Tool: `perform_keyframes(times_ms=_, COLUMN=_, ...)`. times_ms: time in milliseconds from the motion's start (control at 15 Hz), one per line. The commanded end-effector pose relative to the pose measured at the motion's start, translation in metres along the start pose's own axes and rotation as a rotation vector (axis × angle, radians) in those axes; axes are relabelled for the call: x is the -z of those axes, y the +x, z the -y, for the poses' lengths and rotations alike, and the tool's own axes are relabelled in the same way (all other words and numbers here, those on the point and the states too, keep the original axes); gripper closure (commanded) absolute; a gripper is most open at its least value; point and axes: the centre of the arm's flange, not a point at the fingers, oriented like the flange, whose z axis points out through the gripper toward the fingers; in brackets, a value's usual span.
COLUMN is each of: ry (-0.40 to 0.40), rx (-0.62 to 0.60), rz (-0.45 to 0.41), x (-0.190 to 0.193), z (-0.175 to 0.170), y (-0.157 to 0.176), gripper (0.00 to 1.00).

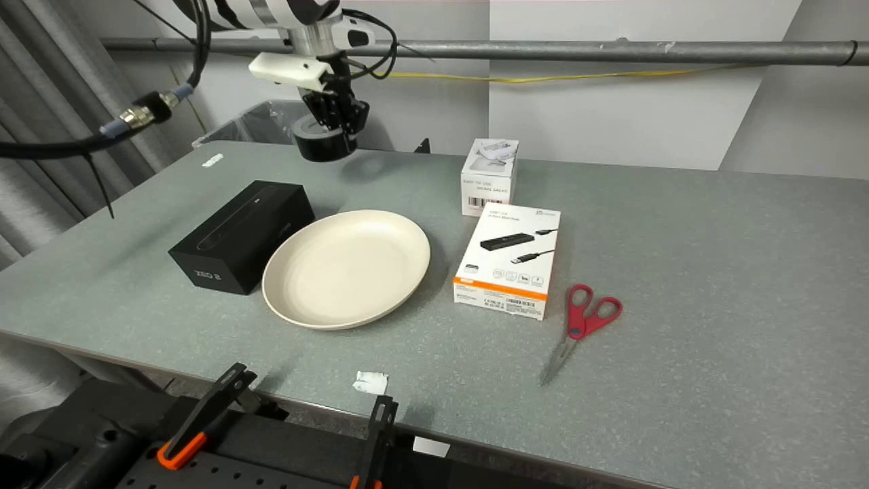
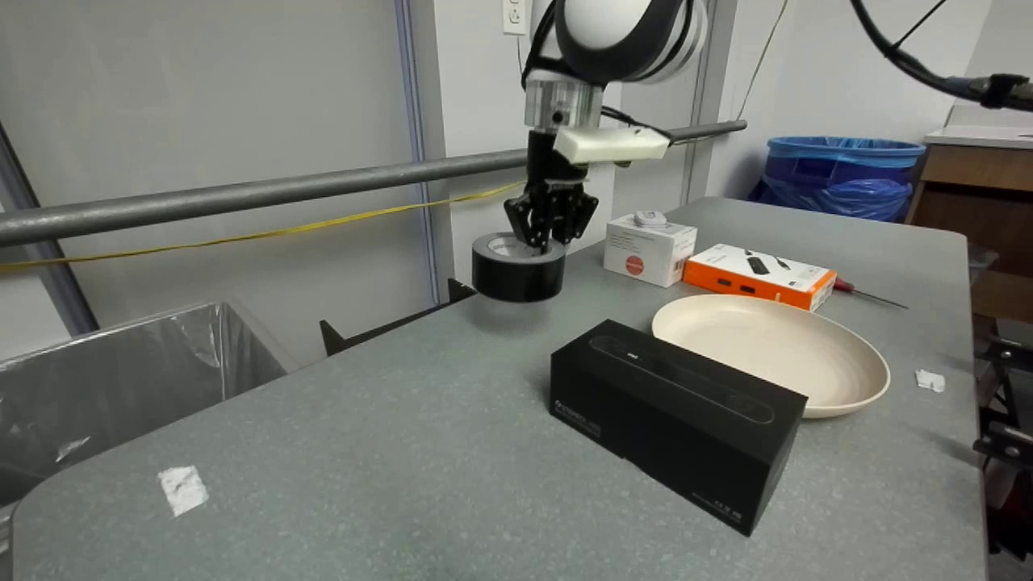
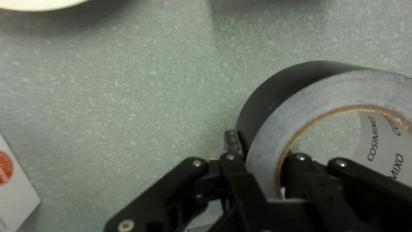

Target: Put the masking tape on the plate

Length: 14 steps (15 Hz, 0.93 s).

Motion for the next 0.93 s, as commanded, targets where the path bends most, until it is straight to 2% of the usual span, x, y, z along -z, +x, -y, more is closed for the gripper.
perform_keyframes(times_ms=0, ry=-0.048, rx=0.051, rz=0.062, x=0.067, z=-0.040, y=-0.049, gripper=0.94)
perform_keyframes(times_ms=133, ry=-0.086, rx=0.060, rz=0.072, x=0.076, z=-0.068, y=-0.074, gripper=0.94)
perform_keyframes(times_ms=267, ry=-0.109, rx=0.061, rz=0.097, x=0.068, z=-0.101, y=-0.098, gripper=0.94)
perform_keyframes(times_ms=467, ry=-0.154, rx=0.046, rz=0.164, x=0.034, z=-0.142, y=-0.133, gripper=0.94)
perform_keyframes(times_ms=667, ry=-0.181, rx=0.013, rz=0.225, x=-0.007, z=-0.169, y=-0.162, gripper=0.94)
perform_keyframes(times_ms=800, ry=-0.192, rx=0.004, rz=0.238, x=-0.027, z=-0.178, y=-0.177, gripper=0.94)
perform_keyframes(times_ms=867, ry=-0.182, rx=-0.004, rz=0.215, x=-0.035, z=-0.178, y=-0.180, gripper=0.94)
